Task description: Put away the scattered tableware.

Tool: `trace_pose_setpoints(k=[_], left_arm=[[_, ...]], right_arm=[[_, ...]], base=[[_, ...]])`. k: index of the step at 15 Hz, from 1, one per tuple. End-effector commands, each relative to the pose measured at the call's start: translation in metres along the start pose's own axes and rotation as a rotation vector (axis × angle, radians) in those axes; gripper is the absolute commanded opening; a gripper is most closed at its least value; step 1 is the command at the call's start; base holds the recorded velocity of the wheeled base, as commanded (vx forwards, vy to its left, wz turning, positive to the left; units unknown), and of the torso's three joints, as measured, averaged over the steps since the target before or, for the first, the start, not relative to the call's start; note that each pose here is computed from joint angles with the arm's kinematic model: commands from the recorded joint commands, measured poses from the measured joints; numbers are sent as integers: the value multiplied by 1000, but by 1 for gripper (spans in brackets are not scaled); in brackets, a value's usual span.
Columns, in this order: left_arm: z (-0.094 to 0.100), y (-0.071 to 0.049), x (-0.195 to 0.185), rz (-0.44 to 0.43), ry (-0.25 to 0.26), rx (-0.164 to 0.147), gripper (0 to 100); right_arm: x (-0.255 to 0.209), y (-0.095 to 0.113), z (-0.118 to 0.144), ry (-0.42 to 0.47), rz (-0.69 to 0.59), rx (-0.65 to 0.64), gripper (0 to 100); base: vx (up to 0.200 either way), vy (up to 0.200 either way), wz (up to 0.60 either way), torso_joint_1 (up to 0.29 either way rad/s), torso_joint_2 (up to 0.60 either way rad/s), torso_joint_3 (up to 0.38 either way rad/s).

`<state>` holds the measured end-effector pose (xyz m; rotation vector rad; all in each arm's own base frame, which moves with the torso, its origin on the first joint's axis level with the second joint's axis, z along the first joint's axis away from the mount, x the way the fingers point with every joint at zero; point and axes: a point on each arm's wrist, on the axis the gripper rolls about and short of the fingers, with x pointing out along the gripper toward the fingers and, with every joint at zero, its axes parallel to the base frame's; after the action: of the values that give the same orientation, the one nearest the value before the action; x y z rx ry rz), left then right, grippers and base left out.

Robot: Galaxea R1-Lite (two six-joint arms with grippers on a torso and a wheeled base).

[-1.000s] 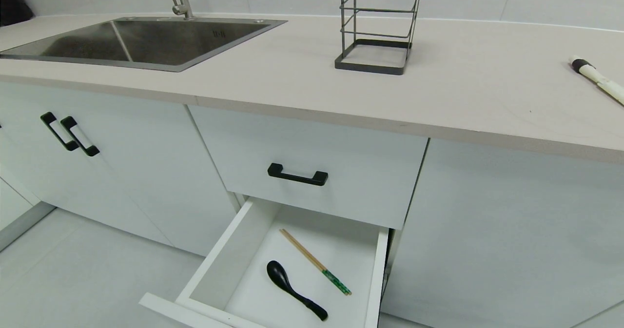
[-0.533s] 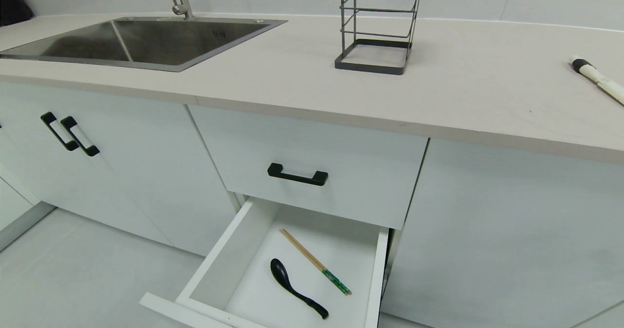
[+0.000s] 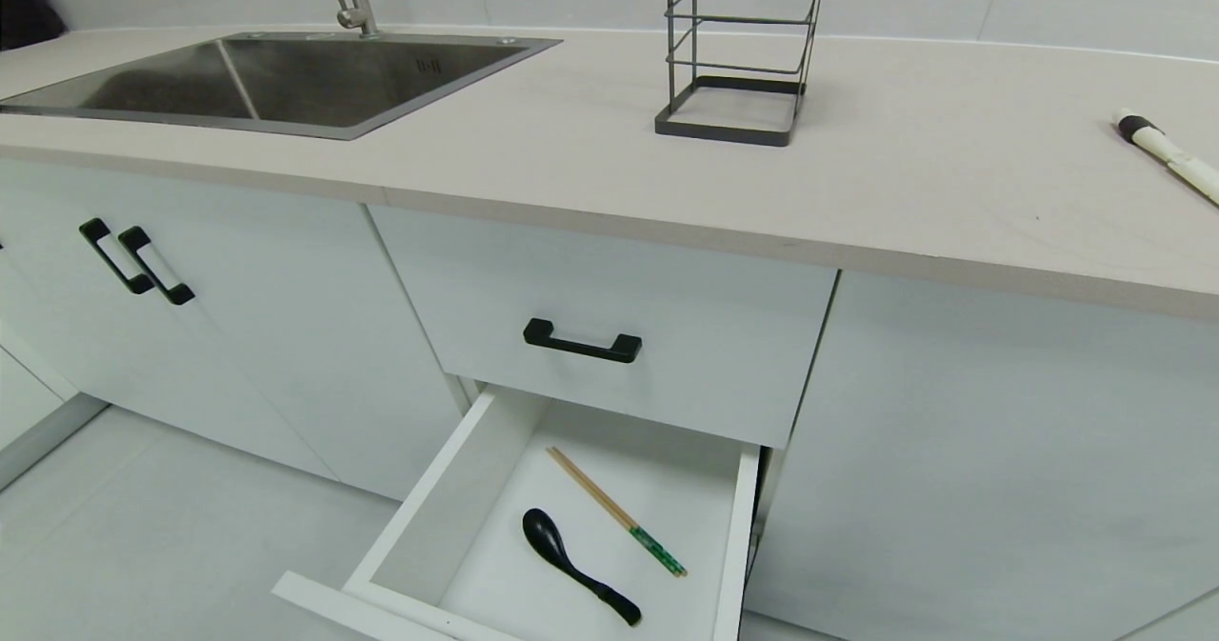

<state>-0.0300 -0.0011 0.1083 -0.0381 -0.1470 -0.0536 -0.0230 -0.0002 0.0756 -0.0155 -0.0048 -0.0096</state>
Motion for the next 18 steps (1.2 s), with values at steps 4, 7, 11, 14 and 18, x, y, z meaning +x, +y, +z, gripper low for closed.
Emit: trace_pose_setpoints(k=[4,7,11,14,18], left_arm=[[24,-6,32,-325,462,-76,100],[6,-7,54,-394,739,-108,100],[-13,-9,80,-381,1043,-107,100],[-27,-9,92,-392,1187,9,100],[-34,-13,113,-421,1238,132,100]], right_arm=[[0,0,0,5,0,0,100],[0,0,0,5,0,0,100],[0,0,0,5,0,-1,100],[0,0,0,5,0,-1,100],[0,0,0,5,0,0,100]], base=[[0,0,0,0,0,0],[0,0,0,0,0,0],[0,0,0,0,0,0],[0,0,0,0,0,0],[0,0,0,0,0,0]])
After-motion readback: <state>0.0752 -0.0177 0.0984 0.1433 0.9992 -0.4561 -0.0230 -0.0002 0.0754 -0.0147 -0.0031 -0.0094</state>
